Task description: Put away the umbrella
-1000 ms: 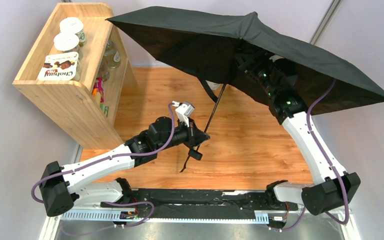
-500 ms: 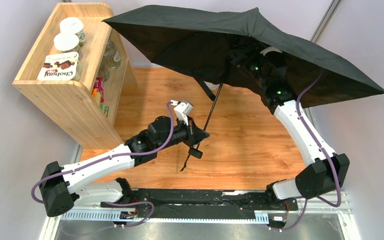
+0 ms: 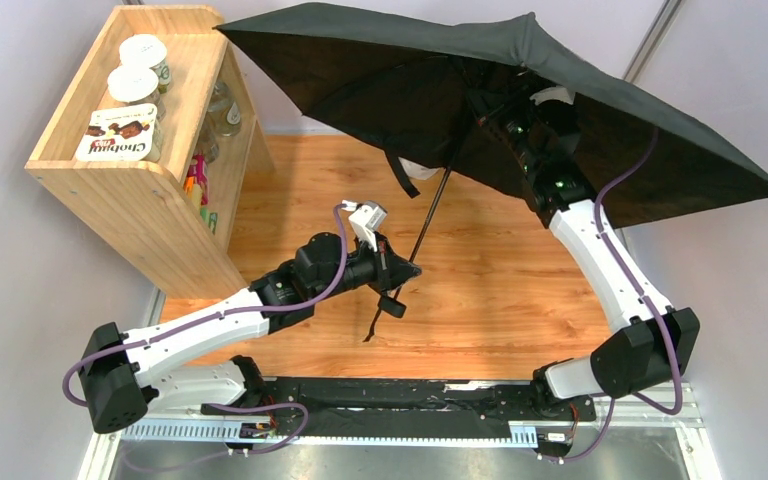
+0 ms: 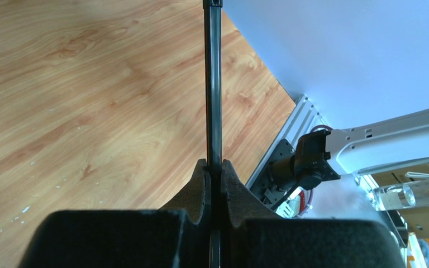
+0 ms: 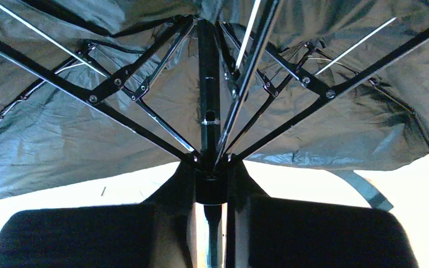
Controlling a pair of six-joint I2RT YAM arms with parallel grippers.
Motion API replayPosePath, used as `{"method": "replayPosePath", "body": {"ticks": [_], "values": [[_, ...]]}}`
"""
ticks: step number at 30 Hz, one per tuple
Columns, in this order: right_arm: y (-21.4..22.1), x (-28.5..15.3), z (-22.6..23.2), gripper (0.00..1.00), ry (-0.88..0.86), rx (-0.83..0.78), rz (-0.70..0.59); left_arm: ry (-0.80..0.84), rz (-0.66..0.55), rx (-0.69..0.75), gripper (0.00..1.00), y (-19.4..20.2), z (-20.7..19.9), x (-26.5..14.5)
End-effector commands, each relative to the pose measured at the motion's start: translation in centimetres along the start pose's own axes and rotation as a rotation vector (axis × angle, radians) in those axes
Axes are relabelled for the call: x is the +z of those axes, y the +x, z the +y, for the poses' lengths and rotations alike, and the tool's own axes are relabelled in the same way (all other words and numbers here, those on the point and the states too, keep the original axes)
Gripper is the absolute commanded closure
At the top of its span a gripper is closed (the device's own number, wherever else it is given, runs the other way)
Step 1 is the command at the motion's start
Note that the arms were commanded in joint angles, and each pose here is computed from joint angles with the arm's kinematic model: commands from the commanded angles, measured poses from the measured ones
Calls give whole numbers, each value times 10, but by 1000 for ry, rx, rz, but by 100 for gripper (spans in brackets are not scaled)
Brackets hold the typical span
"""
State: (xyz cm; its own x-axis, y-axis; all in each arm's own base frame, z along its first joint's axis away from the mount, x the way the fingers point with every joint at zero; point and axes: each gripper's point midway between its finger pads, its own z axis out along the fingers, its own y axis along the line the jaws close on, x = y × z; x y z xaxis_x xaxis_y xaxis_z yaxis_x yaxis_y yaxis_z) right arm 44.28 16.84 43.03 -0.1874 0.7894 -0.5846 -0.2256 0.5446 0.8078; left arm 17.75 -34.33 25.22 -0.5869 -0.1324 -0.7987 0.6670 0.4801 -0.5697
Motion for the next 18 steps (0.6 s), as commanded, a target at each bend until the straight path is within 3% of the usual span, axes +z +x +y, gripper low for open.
{"method": "replayPosePath", "body": {"ticks": [1,6,10,12,14,18], "values": [[-36,0,22,100,-56,-36,-114,76,-62,25,100,-21,-22,-5],[4,-31,33,100,-153,-126,103,0,-77,18,100,-43,-12,-3],[97,-96,23,100,-240,-67,396,56,-79,7,100,-80,-21,12],[141,-133,12,100,-248,-84,474,92,-86,33,100,-98,-33,16],[179,-163,-1,100,-249,-35,514,128,-89,42,100,-105,-43,20],[173,-170,-7,100,-223,-15,401,160,-89,24,100,-106,-48,28]]}}
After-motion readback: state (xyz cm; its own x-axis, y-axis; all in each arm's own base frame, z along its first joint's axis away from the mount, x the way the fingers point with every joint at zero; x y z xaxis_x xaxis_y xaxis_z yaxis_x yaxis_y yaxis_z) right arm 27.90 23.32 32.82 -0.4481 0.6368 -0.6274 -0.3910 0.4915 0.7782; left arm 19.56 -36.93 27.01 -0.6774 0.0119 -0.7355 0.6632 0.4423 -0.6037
